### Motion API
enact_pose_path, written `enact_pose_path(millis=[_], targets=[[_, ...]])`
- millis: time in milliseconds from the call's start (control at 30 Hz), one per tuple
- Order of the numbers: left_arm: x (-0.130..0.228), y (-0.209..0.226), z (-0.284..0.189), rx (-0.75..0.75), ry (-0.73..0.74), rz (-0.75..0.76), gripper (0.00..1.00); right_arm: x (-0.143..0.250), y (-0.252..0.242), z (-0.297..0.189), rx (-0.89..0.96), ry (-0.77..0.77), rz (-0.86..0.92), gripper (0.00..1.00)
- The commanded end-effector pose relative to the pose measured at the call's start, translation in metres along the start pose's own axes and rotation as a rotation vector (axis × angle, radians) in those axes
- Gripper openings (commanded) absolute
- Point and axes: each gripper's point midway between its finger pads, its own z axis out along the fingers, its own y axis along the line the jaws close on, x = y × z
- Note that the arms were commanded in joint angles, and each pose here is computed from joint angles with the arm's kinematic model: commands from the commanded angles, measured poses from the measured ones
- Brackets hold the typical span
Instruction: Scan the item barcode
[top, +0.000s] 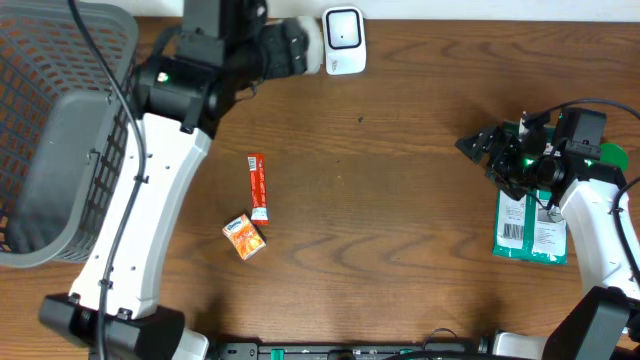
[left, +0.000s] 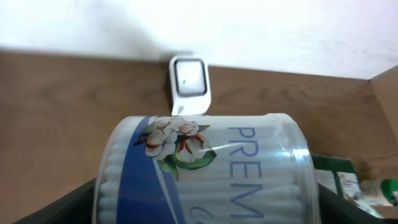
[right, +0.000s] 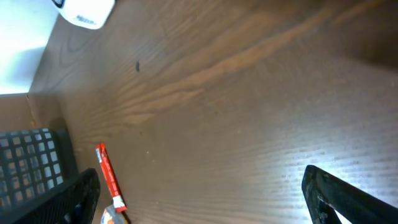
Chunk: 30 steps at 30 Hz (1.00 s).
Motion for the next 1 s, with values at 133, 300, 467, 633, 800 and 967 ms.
enact_pose_path(millis=[133,300,467,633,800,967], targets=[[0.015,0.006,0.089,-0.083,0.095,0.113,0.66,-0.009,-0.009,-0.007,0.086,-0.056,0.004,0.99],[0.016,0.002,0.14,-0.086,0.05,0.149,0.63,-0.018,-0.028,-0.01,0.195,-0.109,0.004,0.99],[0.016,0.001,0.184,-0.076,-0.008,0.155,0.64,-0.02,-0.031,-0.011,0.212,-0.118,0.004,0.99],[0.013,-0.001,0.213,-0.055,-0.066,0.156,0.64,-0.02,-0.031,-0.011,0.212,-0.118,0.004,0.99],[0.014,0.0,0.241,-0.038,-0.12,0.156,0.64,-0.02,-0.031,-0.011,0.212,-0.118,0.004,0.99],[0.021,0.005,0.262,-0.04,-0.14,0.156,0.64,-0.02,-0.031,-0.011,0.212,-0.118,0.004,0.99]])
